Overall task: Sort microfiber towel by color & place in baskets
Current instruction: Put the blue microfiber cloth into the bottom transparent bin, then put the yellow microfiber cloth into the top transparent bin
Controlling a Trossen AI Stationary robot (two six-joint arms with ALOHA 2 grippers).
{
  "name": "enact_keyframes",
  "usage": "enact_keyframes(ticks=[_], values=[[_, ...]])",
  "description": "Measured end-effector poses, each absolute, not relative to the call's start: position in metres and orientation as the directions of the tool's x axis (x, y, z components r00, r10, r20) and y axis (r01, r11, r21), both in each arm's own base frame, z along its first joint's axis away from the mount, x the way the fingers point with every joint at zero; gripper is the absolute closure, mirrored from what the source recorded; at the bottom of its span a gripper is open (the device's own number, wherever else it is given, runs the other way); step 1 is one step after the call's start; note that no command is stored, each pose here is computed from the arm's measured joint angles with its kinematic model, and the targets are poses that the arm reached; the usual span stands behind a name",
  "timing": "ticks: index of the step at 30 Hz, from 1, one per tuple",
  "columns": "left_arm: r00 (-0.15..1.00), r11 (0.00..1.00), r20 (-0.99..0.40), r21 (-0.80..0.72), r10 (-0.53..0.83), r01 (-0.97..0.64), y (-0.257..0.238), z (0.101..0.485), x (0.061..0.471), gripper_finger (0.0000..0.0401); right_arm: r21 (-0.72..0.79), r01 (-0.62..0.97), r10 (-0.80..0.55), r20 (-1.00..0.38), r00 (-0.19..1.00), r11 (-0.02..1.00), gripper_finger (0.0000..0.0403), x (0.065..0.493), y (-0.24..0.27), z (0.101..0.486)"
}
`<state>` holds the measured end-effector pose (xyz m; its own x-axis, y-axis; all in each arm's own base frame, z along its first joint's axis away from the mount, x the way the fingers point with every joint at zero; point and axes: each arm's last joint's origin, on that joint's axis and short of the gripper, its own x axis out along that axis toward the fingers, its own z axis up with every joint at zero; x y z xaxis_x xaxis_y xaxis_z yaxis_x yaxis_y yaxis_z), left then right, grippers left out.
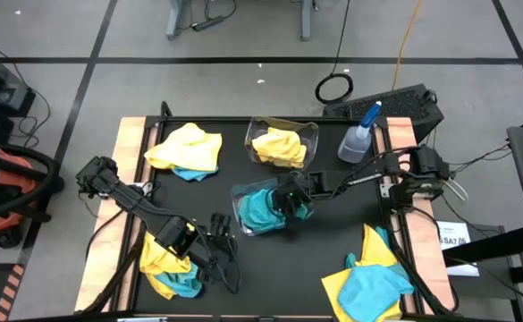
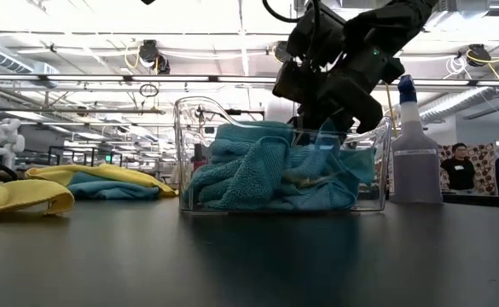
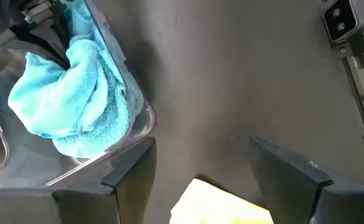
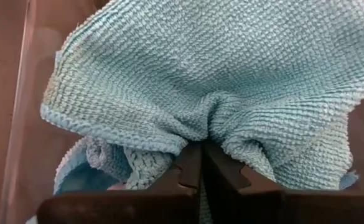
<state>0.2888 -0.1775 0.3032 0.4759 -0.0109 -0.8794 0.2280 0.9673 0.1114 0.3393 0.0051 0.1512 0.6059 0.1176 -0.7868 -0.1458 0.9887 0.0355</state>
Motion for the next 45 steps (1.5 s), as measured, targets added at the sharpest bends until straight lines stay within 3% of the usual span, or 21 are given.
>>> enact_keyframes(ticks=[6, 14, 21, 33, 38, 45], values=[[0.438, 0.97, -0.899, 0.104, -0.003, 0.221, -0.176, 0.302, 0.286, 0.0143, 0.018, -0.15, 0.11, -0.763, 0.638, 0.989, 0.0394, 0.332, 0.005, 0.171], [0.286, 0.985, -0.957, 0.094, 0.05, 0.143, -0.172, 0.296, 0.269, 0.0143, -0.013, -0.181, 0.119, -0.703, 0.701, 0.983, 0.0382, 0.317, 0.01, 0.208], [0.141, 0.994, -0.988, 0.076, 0.064, 0.082, -0.183, 0.294, 0.245, 0.0143, -0.026, -0.201, 0.136, -0.653, 0.745, 0.979, 0.0297, 0.309, 0.018, 0.229], [0.074, 0.99, -0.99, 0.111, 0.117, -0.085, -0.217, 0.294, 0.199, 0.0143, -0.035, -0.229, 0.155, -0.638, 0.754, 0.973, 0.0143, 0.306, 0.024, 0.235], [0.025, 0.965, -0.983, 0.172, 0.18, -0.198, -0.223, 0.295, 0.179, 0.0143, -0.035, -0.239, 0.163, -0.638, 0.753, 0.97, 0.0116, 0.306, 0.027, 0.235], [0.026, 0.941, -0.981, 0.178, 0.194, -0.287, -0.233, 0.293, 0.163, 0.0143, -0.035, -0.261, 0.18, -0.637, 0.749, 0.965, 0.0113, 0.305, 0.033, 0.235]])
